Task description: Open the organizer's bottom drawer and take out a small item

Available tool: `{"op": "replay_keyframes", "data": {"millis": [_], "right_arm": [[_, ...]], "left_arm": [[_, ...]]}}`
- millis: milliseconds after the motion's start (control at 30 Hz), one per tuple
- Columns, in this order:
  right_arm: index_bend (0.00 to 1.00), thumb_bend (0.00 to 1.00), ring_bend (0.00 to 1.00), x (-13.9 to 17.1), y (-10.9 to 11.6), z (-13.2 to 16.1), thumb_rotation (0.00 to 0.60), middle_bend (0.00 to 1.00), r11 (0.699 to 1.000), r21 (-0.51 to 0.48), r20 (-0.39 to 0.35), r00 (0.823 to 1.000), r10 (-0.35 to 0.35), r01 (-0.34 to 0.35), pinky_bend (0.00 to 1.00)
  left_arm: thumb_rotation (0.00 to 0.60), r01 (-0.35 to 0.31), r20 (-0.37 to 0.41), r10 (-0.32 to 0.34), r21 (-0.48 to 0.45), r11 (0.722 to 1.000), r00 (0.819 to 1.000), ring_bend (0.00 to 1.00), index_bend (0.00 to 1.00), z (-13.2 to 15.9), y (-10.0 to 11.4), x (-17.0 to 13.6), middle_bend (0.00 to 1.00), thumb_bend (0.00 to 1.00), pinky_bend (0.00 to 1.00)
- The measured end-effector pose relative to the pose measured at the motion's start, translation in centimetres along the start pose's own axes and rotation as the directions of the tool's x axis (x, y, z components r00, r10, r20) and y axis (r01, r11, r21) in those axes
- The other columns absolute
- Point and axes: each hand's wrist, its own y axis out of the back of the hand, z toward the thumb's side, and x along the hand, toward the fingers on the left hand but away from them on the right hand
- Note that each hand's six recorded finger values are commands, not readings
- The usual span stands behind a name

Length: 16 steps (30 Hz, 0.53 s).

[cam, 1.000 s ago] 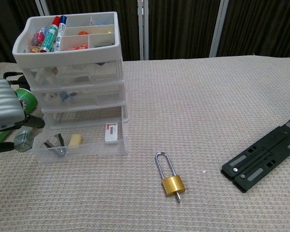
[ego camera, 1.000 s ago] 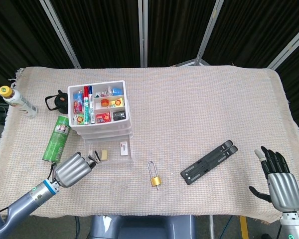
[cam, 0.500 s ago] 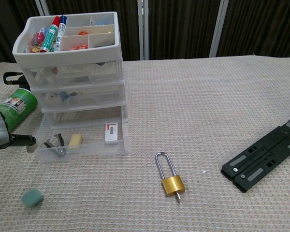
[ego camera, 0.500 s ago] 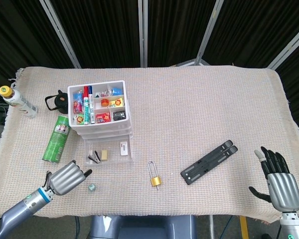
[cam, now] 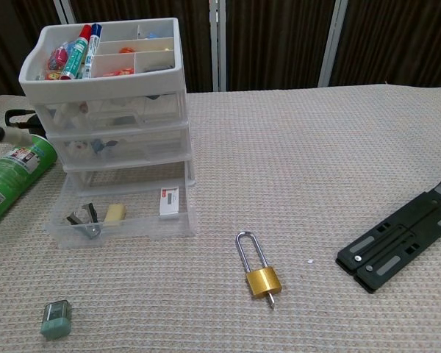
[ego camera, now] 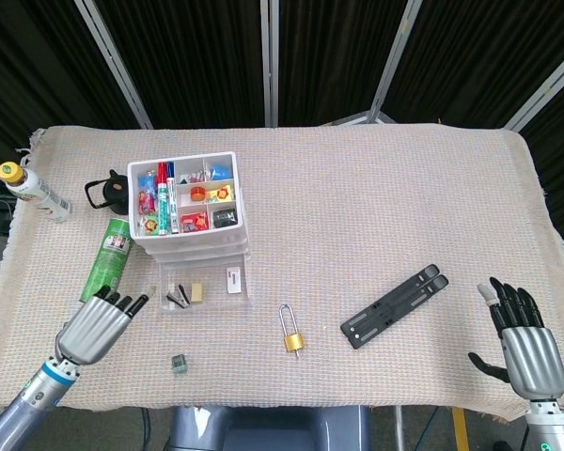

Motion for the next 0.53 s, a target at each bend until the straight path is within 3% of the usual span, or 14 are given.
{"op": "replay_keyframes", "data": {"millis": [100,133,400,533], "right_arm": [[0.00,0.00,0.00,0.0,0.0,0.1,0.600,0.00,1.000,0.005,-0.008,1.000,0.001,-0.001,0.00],[0.00,0.00,0.00,0.0,0.0,0.2,0.600,0.00,1.000,0.006,-0.012,1.000,0.001,-0.001,0.00],[0.00,0.00,0.00,-0.4,0.3,-0.2,0.600,0.00,1.000,0.009,-0.044,0.999,-0.008,0.009,0.00],[0.00,0.00,0.00,-0.5,0.3,-0.3,0.600,0.00,1.000,0.014,-0.047,0.999,-0.010,0.011,0.00]], "left_arm": [[0.600,-0.034,-0.122,0.025,-0.073,0.997,0.992,0.07,0.00,-0.8,0.4,-1.4,0.02,0.04,0.05],[0.600,-0.036,-0.149,0.022,-0.094,0.995,0.989,0.02,0.00,-0.9,0.5,-1.8,0.00,0.04,0.01],[0.600,-0.004,-0.310,-0.090,-0.292,0.957,0.947,0.00,0.00,-1.6,1.7,-4.1,0.00,0.00,0.00],[0.600,0.033,-0.358,-0.160,-0.336,0.941,0.920,0.00,0.00,-2.9,2.0,-5.6,0.00,0.00,0.00]]}}
